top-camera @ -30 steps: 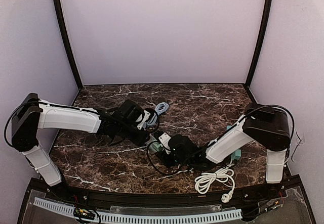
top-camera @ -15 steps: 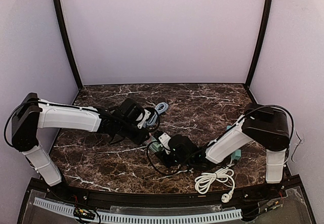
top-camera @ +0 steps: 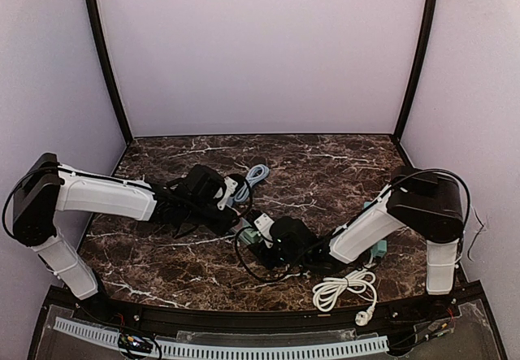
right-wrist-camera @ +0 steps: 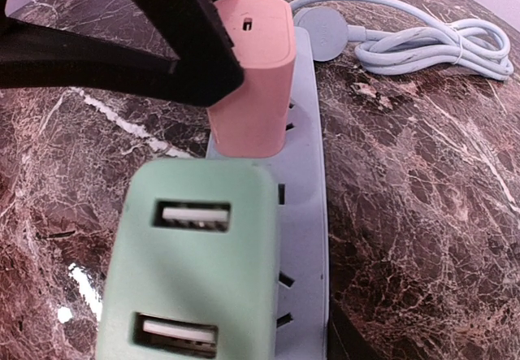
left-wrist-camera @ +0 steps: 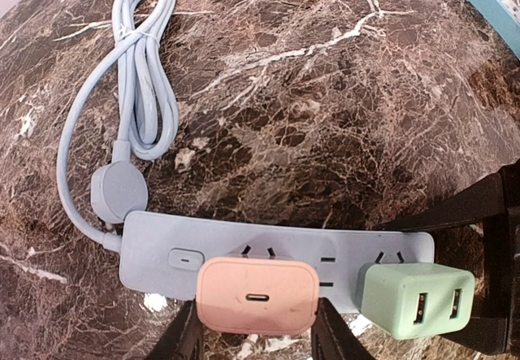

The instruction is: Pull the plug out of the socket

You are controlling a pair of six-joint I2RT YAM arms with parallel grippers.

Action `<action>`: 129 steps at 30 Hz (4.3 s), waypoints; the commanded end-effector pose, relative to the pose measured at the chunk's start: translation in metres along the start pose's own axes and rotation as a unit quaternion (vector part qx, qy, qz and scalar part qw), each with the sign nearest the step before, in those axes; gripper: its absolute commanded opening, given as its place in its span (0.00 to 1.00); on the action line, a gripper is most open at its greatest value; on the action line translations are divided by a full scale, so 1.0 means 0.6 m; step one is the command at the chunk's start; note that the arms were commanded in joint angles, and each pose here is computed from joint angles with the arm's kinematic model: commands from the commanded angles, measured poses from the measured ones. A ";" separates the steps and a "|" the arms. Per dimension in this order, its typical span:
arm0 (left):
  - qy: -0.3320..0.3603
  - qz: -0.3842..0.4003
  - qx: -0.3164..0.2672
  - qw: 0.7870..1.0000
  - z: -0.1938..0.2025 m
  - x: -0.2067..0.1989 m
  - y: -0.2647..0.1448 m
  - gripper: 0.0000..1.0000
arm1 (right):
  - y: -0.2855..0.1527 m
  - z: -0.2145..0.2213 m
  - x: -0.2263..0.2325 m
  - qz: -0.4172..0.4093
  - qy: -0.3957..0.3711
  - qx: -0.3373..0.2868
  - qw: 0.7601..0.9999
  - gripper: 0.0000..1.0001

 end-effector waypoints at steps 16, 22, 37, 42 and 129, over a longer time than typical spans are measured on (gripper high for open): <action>-0.032 -0.003 -0.076 0.997 -0.051 0.009 -0.042 0.19 | 0.018 0.052 0.003 -0.010 -0.013 0.054 0.998 0.00; -0.026 -0.013 -0.081 0.996 -0.056 0.014 -0.050 0.16 | 0.018 0.053 0.002 -0.009 -0.013 0.055 0.998 0.00; -0.002 -0.023 -0.063 0.998 -0.037 0.013 -0.033 0.13 | 0.022 0.055 0.000 -0.005 -0.012 0.058 0.998 0.00; -0.009 -0.014 -0.056 0.998 -0.023 0.007 -0.018 0.15 | 0.022 0.056 0.000 -0.005 -0.012 0.059 0.998 0.00; 0.003 -0.053 -0.082 0.995 -0.050 0.058 -0.042 0.23 | 0.010 0.026 -0.019 0.013 -0.007 0.051 0.999 0.00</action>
Point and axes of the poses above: each gripper's point midway between its finger pads, its own y axis out along the fingers, its own x axis along the line the jaws close on, z = x × y, the point moved 4 cm from there along -y, back along the fingers, and after that the axes turned 15 degrees about y, right-handed, at the moved point
